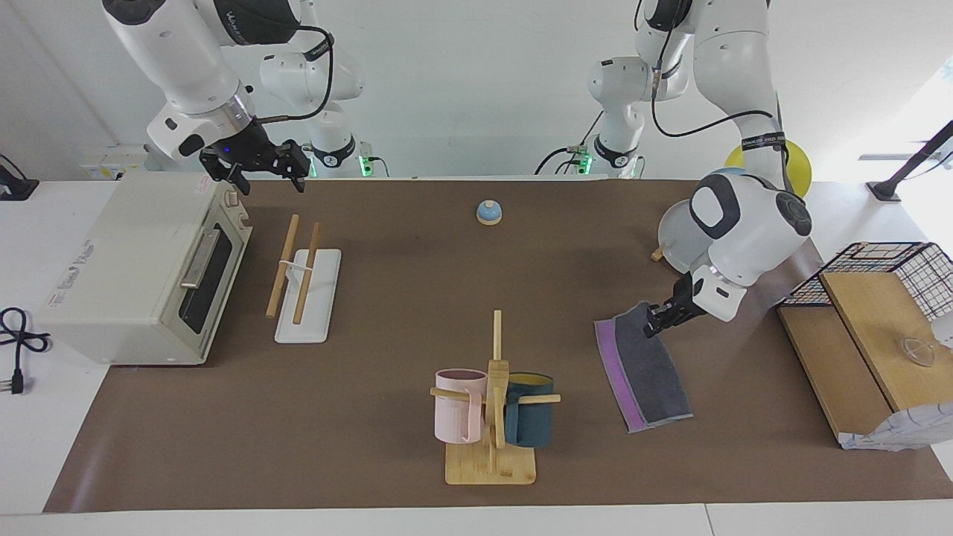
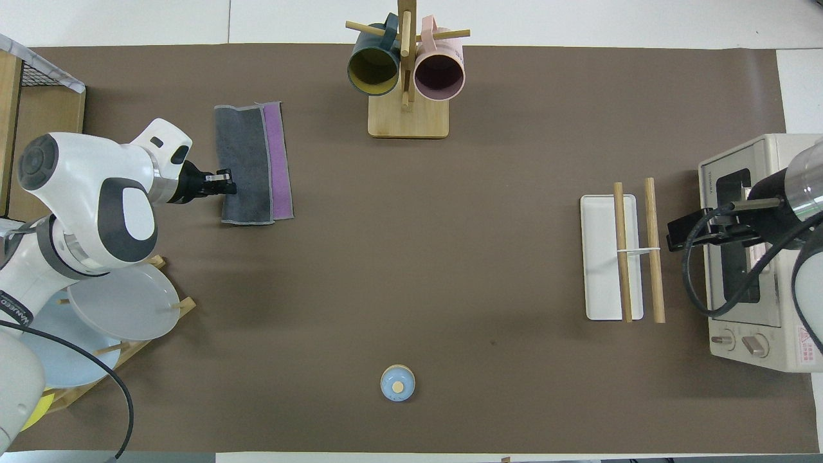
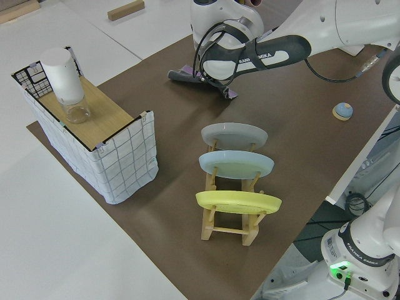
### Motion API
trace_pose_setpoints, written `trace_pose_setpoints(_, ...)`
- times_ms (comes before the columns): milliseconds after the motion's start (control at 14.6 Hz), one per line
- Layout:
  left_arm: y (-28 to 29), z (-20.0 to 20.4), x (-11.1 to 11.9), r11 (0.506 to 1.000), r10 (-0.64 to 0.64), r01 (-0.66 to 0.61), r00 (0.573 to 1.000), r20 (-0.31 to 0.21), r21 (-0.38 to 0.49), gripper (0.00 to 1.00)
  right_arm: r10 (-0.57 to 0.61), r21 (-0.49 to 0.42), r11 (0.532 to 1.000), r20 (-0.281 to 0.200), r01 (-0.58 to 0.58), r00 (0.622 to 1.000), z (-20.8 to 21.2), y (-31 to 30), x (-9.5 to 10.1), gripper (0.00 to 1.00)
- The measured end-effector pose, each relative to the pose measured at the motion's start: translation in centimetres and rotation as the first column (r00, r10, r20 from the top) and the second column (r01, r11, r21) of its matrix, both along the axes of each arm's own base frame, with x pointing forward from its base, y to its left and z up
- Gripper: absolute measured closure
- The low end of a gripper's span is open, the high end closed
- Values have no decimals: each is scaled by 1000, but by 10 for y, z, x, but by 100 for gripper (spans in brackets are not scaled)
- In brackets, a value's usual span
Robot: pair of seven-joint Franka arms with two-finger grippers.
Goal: Fold towel and hang on rack
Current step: 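Lift the folded towel with the left gripper while the right gripper approaches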
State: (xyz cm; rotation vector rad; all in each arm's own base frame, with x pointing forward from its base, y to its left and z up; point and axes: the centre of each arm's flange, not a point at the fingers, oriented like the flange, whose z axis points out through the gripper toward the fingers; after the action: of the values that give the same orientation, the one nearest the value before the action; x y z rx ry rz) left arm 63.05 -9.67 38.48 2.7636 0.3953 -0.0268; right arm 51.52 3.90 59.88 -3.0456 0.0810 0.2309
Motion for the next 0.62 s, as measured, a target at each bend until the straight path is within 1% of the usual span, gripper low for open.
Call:
trace_pose_setpoints(137,-17,34,0,990,135,-137,988,-71,-16,98,-69,22,997,-25,69,997,-1,0,-3,0)
trace_pose_setpoints(274,-42,69,-8,962,269,-274,952,-149,-17,98,-152,65,986,-59,155,987,-5,-5,-5,0)
trace_pose_setpoints(342,-55,84,-12,942,327,-335,928,-179,-13,98,-200,93,974,-77,207,977,-6,-8,-6,0)
trace_pose_setpoints(479,-78,114,-24,884,454,-467,862,-225,-7,98,-317,143,932,-126,334,940,-5,-5,-7,0)
trace_pose_setpoints(616,-95,140,-37,811,558,-585,781,-280,-17,98,-436,172,867,-190,467,880,-2,6,-7,0)
